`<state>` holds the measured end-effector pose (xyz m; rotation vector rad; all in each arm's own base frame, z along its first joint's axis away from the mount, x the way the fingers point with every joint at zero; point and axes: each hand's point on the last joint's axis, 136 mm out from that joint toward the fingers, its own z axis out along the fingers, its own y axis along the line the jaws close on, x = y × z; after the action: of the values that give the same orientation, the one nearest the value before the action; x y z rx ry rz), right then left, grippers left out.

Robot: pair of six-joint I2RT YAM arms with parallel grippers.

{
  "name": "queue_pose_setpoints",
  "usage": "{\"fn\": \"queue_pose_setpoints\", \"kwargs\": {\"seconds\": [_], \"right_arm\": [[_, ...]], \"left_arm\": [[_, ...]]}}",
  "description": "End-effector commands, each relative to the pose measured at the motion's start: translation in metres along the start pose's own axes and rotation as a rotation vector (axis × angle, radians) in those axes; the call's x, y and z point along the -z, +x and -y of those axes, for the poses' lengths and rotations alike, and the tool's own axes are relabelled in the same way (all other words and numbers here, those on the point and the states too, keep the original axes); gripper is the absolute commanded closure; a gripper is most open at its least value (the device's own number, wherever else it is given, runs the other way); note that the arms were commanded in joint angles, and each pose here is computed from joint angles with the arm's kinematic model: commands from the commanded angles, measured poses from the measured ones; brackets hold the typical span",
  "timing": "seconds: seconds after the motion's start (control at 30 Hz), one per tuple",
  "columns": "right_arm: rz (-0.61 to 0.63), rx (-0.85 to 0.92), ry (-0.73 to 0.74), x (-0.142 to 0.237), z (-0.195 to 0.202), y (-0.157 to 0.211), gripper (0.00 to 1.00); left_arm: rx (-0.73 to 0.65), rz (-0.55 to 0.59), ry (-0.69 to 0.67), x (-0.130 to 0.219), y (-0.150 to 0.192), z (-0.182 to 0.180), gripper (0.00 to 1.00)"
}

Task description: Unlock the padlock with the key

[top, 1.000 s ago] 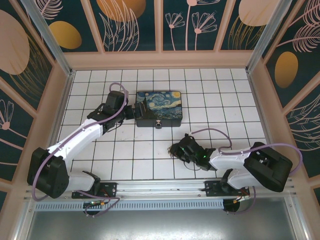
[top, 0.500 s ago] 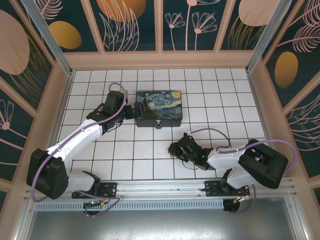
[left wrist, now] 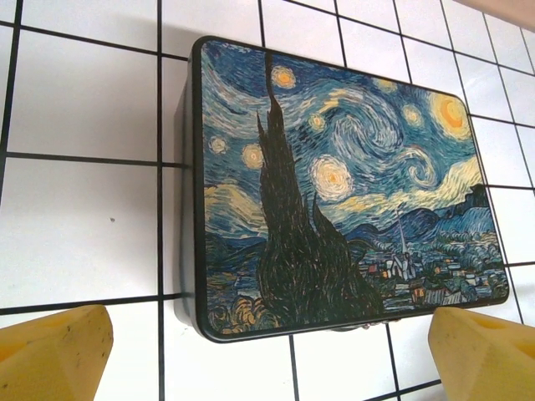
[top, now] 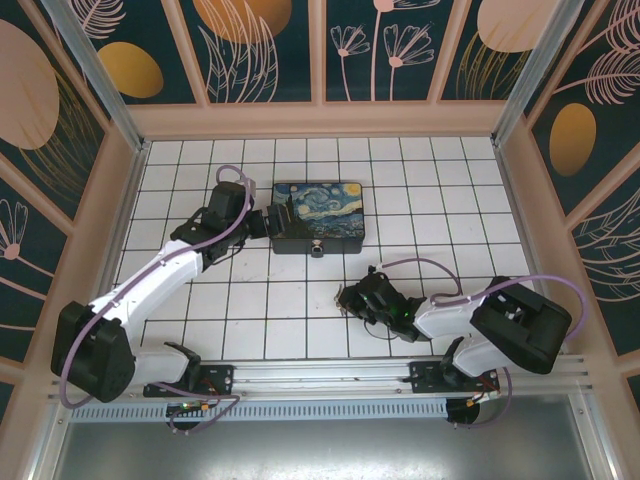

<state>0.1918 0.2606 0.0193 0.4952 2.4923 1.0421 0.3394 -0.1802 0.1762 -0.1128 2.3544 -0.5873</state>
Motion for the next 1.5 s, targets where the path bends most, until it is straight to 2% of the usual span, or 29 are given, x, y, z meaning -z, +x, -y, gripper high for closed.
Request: {"fn": "queue_pose_setpoints", "kwargs": {"seconds": [0.0,0.2,0.53,0.7,0.8,0.87,0.93,1.03,1.1,1.2,1.47], "right_arm": [[0.019,0.004,0.042,-0.003,0.016,-0.003,0.90],[0.016,0.023,0.019,-0.003,0.013,-0.004,0.90],[0.029,0.168,-0.047,0.007,-0.002,-0.016,0.94],[-0.019,0.199,-0.063,0.008,-0.002,-0.019,0.95],[-0.030,0.199,-0.056,0.010,-0.002,-0.022,0.88],[-0.033,0.201,-0.070,0.011,-0.004,-0.022,0.79],[-0.052,0.205,-0.073,0.009,-0.008,-0.020,0.76],[-0.081,0.213,-0.081,0.005,-0.010,-0.016,0.71],[-0.098,0.205,-0.083,0.001,-0.010,-0.013,0.71],[-0.123,0.195,-0.074,-0.005,-0.009,-0.010,0.69],[-0.182,0.174,-0.051,-0.010,-0.003,0.000,0.68]], "left_arm": [[-0.017,-0.008,0.003,0.006,0.004,-0.002,0.03],[-0.062,-0.047,-0.025,0.001,0.018,-0.004,0.05],[-0.185,-0.247,0.142,0.011,0.077,0.028,0.06],[-0.102,-0.310,0.197,-0.004,0.102,0.028,0.08],[-0.076,-0.288,0.225,-0.005,0.099,0.033,0.07],[-0.072,-0.272,0.227,-0.004,0.094,0.035,0.07],[-0.067,-0.265,0.240,-0.003,0.091,0.039,0.07],[-0.051,-0.303,0.334,0.000,0.102,0.052,0.08],[-0.035,-0.339,0.421,0.003,0.121,0.066,0.13],[0.048,-0.394,0.531,0.008,0.144,0.079,0.17],[0.202,-0.435,0.610,0.005,0.168,0.075,0.09]]}}
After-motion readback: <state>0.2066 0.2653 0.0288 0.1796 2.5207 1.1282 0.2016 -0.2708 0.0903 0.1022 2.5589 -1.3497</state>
